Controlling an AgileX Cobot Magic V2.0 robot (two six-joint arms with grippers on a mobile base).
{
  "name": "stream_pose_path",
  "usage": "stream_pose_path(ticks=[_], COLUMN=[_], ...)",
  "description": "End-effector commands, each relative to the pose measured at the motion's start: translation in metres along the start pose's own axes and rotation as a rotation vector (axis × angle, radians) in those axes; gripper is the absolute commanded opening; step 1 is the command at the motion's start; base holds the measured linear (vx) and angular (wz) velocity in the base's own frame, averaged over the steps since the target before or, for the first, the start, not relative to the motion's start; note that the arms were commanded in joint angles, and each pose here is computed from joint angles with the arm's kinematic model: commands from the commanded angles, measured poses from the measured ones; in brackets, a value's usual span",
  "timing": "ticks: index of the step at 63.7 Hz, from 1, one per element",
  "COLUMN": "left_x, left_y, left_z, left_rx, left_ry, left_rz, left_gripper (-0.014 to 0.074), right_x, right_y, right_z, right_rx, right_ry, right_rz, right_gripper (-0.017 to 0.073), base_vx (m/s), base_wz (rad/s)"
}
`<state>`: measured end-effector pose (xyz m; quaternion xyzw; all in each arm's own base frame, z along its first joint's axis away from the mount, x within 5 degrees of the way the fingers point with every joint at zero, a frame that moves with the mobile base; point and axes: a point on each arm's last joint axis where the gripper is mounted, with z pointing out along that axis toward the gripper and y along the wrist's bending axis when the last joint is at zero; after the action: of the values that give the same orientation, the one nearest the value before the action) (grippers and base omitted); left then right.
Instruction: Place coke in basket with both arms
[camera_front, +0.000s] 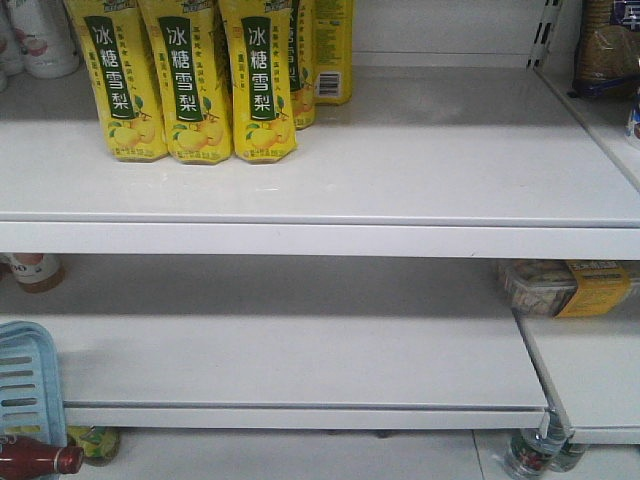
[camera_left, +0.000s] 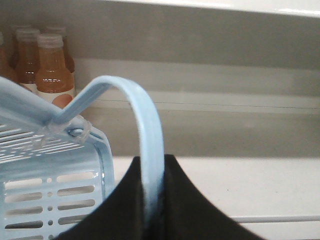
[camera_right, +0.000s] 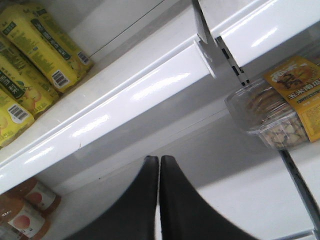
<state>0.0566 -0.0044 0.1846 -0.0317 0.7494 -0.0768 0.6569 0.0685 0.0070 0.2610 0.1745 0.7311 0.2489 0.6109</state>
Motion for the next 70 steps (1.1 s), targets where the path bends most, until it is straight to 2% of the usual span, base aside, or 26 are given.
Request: stream_pose_path(ticks=[1, 3, 4, 9, 11, 14, 17, 28, 34, 47, 50, 53, 57, 64, 70], left_x=[-0.018, -0.018, -0.018, -0.018, -0.018, -0.018, -0.018, -0.018, -0.018, -0.018, -0.018, -0.018, -0.018, -0.018, -0.018], left_y=[-0.002, -0.002, -0.002, -0.002, -0.002, -0.002, -0.002, -0.002, -0.002, -0.002, -0.002, -0.002, -0.002, -0.002, -0.002], left_z=[-0.003, -0.003, -0.003, -0.003, -0.003, -0.003, -0.003, -0.003, -0.003, -0.003, -0.003, -0.003, -0.003, -0.003, -0.003], left_rx=[0.019, 0.019, 0.019, 0.019, 0.019, 0.019, 0.019, 0.019, 0.019, 0.019, 0.019, 0.019, 0.019, 0.019, 0.019], left_ry=[-0.195, -0.195, -0.195, -0.195, -0.195, -0.195, -0.195, -0.195, -0.195, -0.194, -0.194, -0.194, -0.194, -0.194, -0.194], left_rz=[0.067, 0.067, 0.067, 0.067, 0.067, 0.067, 0.067, 0.067, 0.067, 0.067, 0.067, 0.067, 0.067, 0.067, 0.067], left_gripper=[-0.0006, -0.0006, -0.0006, -0.0006, -0.0006, -0.0006, -0.0006, -0.0006, -0.0006, -0.0006, -0.0006, -0.0006, -0.0006, -0.0006, -0.0006], right_x=[-0.008, -0.006, -0.005, 0.005, 0.010, 0.018, 0.027, 0.054, 0.059, 0.057, 0.057, 0.055, 0.053, 0.048, 0.044], right_y=[0.011, 0.011, 0.010, 0.008, 0.005, 0.002, -0.004, -0.031, -0.039, -0.045, -0.045, -0.045, -0.045, -0.041, -0.037], right_z=[-0.001, -0.001, -0.001, 0.002, 0.003, 0.005, 0.006, 0.003, -0.002, -0.004, -0.004, -0.004, -0.005, -0.005, -0.006], right_rx=[-0.075, -0.079, -0.081, -0.103, -0.110, -0.123, -0.130, -0.059, -0.036, 0.048, 0.059, 0.070, 0.075, 0.065, 0.045], right_ry=[-0.028, -0.017, -0.014, 0.011, 0.018, 0.025, 0.032, -0.004, -0.071, -0.123, -0.132, -0.147, -0.174, -0.230, -0.280], right_rz=[-0.070, -0.083, -0.112, -0.179, -0.224, -0.243, -0.238, -0.082, -0.035, -0.058, -0.076, -0.118, -0.187, -0.345, -0.434], right_gripper=[-0.0006, -0.0006, -0.0006, -0.0006, -0.0006, -0.0006, -0.0006, -0.0006, -0.0006, -0.0006, -0.0006, -0.0006, -0.0006, -0.0006, -0.0006], base_vx=[0.00, 0.00, 0.00, 0.00, 0.00, 0.00, 0.00, 0.00, 0.00, 0.00, 0.00, 0.00, 0.00, 0.00, 0.00], base_wz=[0.00, 0.00, 0.00, 0.00, 0.00, 0.00, 0.00, 0.00, 0.00, 0.00, 0.00, 0.00, 0.00, 0.00, 0.00])
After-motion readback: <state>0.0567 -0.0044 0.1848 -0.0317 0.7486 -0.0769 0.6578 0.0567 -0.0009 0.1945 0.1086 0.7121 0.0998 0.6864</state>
